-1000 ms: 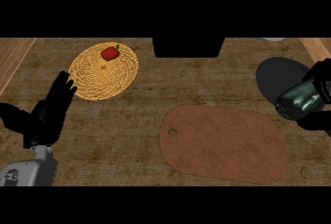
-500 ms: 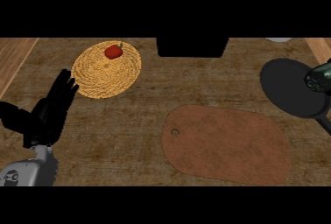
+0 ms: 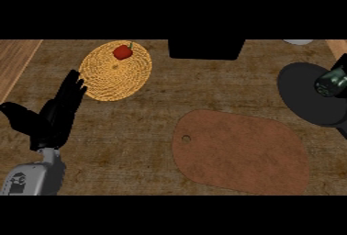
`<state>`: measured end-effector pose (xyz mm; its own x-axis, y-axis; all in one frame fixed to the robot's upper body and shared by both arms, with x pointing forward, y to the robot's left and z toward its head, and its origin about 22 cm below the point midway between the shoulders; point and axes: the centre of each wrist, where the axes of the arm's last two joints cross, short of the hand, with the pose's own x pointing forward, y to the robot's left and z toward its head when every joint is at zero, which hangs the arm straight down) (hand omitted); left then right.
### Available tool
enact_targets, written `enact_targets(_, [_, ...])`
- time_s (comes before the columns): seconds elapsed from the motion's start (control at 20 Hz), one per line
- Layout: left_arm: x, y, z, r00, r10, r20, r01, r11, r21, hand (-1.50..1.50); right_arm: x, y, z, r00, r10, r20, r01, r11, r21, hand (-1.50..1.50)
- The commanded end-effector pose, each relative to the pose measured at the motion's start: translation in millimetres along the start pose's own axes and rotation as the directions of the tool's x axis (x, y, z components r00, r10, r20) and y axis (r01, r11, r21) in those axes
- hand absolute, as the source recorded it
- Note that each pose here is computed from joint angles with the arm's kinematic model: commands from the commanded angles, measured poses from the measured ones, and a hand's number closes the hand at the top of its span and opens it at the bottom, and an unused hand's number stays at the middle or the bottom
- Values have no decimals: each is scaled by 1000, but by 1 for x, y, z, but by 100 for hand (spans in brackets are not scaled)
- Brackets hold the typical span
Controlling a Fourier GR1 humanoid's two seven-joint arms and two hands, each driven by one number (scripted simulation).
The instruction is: Pick the eggplant from the cutting board and place it in the pan
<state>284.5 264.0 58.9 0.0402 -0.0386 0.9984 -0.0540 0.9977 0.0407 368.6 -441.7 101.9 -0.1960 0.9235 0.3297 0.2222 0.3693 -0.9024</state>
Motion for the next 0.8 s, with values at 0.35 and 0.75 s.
enact_targets(0.35, [7,-13,-11,1000,20,10,-19,999,-42,0,-16,49,15,966,-22,-259,50,993,104,-150])
enact_targets(0.75, [5,-14,0,1000,7,12,-7,999,-36,0,-31,51,36,964,-142,-224,182,969,166,-150])
